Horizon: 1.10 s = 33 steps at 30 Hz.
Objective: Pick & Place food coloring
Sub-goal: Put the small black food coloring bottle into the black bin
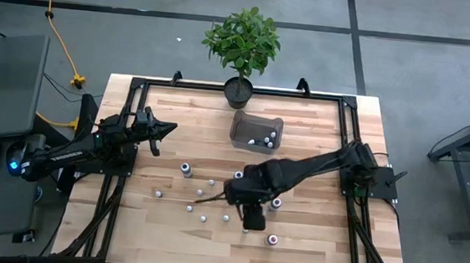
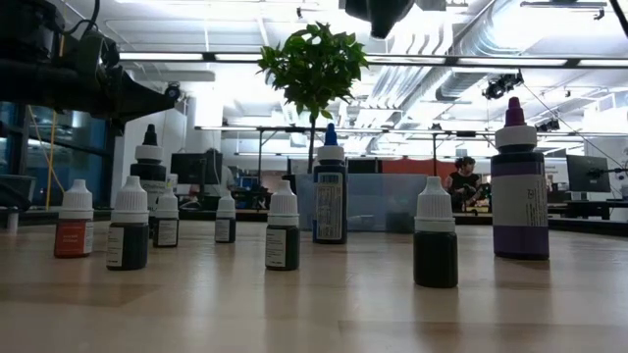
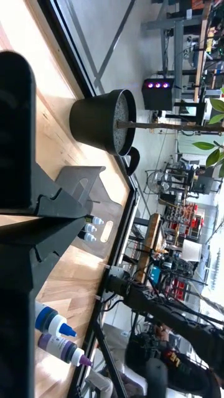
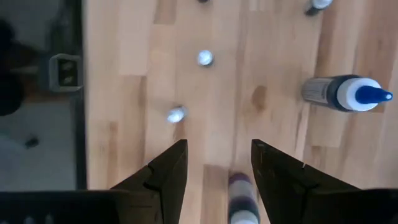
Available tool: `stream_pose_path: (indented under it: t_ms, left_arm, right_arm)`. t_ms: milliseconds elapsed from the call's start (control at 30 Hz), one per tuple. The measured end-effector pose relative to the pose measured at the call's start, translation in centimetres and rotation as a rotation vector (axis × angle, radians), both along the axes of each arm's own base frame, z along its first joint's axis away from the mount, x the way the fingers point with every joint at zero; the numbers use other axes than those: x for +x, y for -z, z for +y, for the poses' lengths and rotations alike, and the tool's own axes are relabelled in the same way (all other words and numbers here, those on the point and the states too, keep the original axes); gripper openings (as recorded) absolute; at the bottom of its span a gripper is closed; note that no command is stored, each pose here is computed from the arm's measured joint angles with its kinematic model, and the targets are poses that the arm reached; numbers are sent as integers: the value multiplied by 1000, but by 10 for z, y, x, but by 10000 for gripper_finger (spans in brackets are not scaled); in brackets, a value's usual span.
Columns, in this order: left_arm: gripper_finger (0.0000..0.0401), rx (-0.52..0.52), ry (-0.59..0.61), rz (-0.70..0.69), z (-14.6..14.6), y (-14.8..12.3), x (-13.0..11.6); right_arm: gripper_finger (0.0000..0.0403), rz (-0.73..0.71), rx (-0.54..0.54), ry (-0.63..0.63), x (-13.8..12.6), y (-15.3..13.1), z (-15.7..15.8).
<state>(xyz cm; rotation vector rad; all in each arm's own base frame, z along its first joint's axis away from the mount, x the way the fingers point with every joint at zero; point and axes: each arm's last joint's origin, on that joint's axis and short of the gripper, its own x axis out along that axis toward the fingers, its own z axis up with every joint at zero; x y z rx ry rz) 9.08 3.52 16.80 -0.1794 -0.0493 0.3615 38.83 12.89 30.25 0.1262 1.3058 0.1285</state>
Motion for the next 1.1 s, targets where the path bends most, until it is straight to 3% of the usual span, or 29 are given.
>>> stream_pose_path:
  t_ms: [433,1100]
  left_arm:
    - [0,0,0,0,0,0,0]
    - [0,0,0,0,0,0,0]
  right_arm:
    - [167,69,47,223,-8,56,45]
    - [167,137,245,685,-10,96,56]
